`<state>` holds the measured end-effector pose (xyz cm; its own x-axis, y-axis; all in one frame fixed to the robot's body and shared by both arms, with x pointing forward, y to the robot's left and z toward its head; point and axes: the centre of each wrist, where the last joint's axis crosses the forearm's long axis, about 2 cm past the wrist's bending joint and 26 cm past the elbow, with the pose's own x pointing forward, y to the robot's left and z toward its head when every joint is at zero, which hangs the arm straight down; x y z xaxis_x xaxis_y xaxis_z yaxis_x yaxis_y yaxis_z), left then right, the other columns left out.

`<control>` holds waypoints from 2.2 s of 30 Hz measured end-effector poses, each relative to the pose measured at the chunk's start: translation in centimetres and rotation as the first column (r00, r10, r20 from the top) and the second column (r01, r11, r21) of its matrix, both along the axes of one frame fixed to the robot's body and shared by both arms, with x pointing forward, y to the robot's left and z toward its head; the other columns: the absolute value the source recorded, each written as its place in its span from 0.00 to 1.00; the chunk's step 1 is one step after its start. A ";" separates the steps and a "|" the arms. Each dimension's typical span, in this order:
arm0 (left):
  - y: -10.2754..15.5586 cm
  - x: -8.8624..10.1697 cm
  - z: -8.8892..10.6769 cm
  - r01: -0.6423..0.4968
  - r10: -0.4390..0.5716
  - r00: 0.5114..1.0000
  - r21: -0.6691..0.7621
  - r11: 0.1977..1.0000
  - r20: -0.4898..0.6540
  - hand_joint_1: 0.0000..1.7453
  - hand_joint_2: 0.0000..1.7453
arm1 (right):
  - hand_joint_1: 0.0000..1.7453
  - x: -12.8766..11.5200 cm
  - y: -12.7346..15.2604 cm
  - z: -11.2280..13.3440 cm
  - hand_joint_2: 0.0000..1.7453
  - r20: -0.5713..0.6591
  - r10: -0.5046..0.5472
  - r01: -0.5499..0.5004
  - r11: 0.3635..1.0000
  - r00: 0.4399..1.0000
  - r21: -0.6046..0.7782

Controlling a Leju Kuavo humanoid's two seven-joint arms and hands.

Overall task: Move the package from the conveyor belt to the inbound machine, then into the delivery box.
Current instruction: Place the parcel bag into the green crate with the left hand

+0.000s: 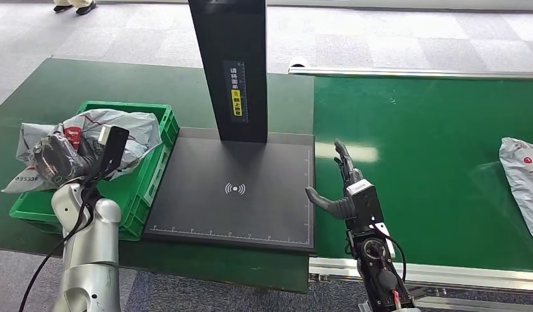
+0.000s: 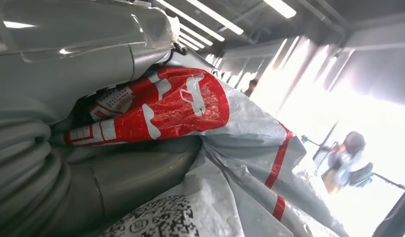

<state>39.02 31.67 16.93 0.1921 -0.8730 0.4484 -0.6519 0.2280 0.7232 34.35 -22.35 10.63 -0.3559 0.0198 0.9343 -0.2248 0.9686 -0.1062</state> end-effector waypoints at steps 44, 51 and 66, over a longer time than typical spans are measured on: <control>3.1 -0.8 2.8 0.176 -0.238 0.916 0.210 0.962 0.321 0.00 0.00 | 0.00 1.0 1.3 -0.1 1.00 -0.021 0.055 -0.056 0.998 0.998 -0.035; 2.7 -3.6 7.0 0.101 -0.109 0.752 0.050 0.994 0.650 0.00 0.25 | 0.00 1.0 1.3 -0.3 1.00 -0.014 0.047 -0.048 0.998 0.999 -0.027; -11.1 -4.0 0.9 0.876 -0.509 0.413 -0.482 -0.003 0.755 0.00 1.00 | 0.00 1.0 0.1 -0.2 1.00 0.000 0.035 -0.035 0.999 0.999 0.006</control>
<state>35.02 20.54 17.78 -0.5748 0.2913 0.7647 0.1094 0.9535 -0.2810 35.36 -22.24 10.41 -0.3563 0.0018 0.9344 -0.2590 0.9606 -0.1006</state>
